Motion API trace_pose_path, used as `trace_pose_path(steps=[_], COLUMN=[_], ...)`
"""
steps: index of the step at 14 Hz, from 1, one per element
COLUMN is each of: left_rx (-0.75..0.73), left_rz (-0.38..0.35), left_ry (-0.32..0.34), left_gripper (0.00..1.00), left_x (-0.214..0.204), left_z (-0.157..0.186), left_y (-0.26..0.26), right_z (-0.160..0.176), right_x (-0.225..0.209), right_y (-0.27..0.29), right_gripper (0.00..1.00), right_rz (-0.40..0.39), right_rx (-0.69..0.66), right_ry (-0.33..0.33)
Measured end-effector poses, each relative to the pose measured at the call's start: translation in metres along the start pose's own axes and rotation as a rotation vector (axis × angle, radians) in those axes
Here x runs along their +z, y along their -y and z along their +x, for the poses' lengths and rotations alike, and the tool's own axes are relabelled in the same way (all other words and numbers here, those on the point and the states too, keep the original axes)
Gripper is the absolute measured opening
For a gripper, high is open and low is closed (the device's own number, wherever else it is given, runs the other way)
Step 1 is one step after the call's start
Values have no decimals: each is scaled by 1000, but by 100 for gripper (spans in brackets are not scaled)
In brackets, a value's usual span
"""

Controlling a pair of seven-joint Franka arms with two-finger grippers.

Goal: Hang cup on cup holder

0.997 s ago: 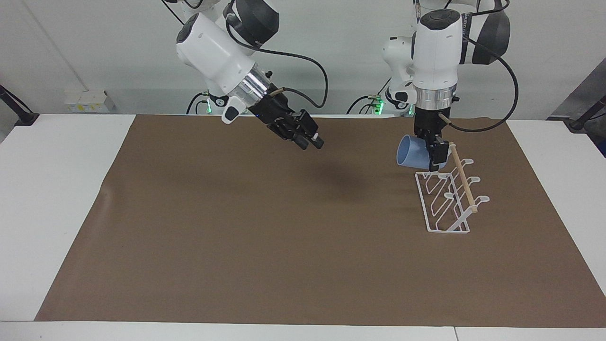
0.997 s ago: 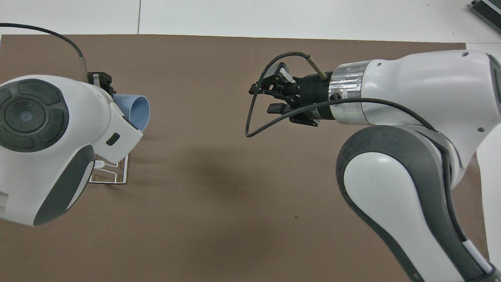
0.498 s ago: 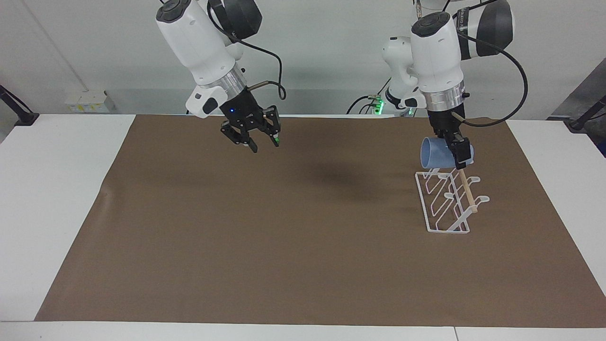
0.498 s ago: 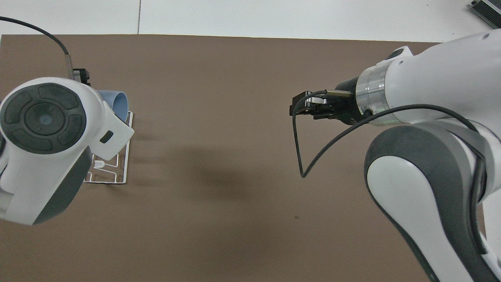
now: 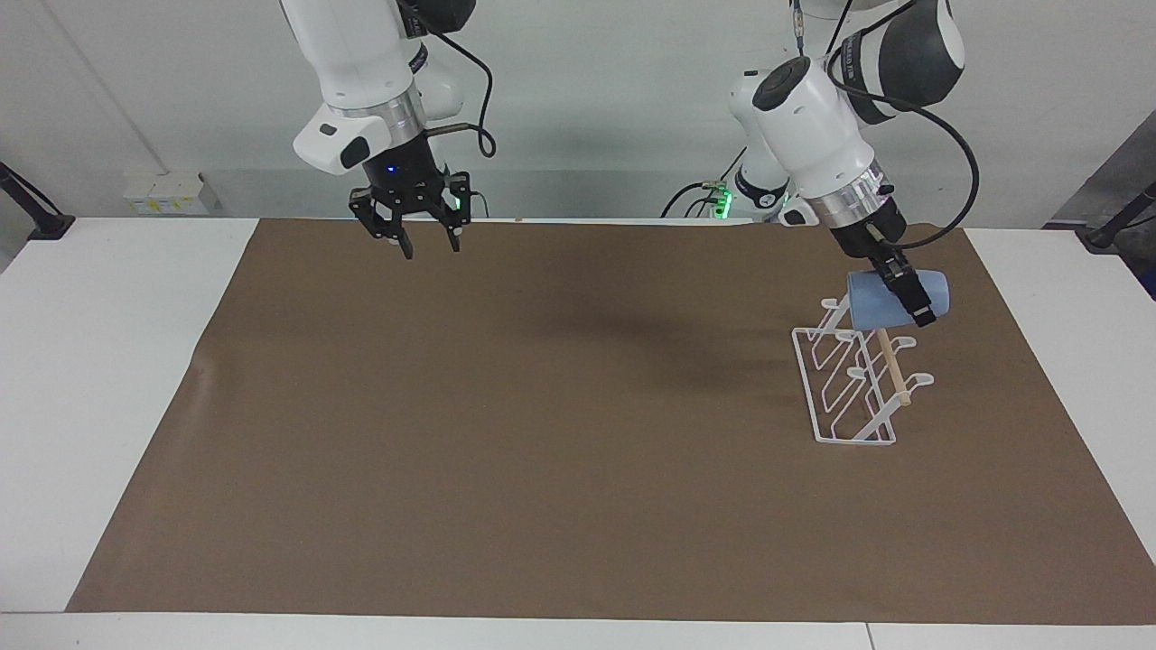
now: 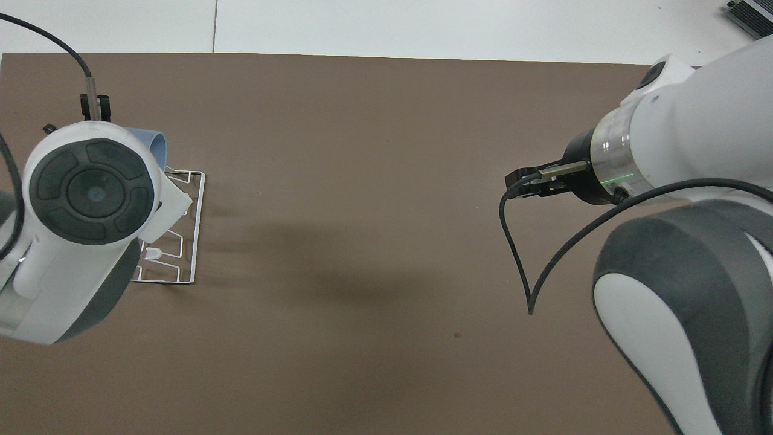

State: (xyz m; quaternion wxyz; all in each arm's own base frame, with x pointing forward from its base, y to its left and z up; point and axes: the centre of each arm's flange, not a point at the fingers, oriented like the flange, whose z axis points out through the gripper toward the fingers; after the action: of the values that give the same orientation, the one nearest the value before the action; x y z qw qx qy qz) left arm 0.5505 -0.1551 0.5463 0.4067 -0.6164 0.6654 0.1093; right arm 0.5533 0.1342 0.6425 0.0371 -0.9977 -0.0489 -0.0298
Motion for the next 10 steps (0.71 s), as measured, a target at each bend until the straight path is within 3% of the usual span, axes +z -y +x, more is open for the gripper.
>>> trace_pose_path(steps=[4,7,10], left_rx=[-34,1,56], left_rz=[29,34,59], left_ry=[133,169,229], left_gripper=[78,78,78], left_x=[31,43,55], left_z=[22,31,39], left_y=[-18,-27,-32], right_z=[-6,-12,-17], right_x=[-10,-12,-7], right_y=[-49,-66,-71], right_gripper=[62,64,75], right_rz=[-14,-19,-23], right_rx=[80,111,121], right_ry=[25,59,85])
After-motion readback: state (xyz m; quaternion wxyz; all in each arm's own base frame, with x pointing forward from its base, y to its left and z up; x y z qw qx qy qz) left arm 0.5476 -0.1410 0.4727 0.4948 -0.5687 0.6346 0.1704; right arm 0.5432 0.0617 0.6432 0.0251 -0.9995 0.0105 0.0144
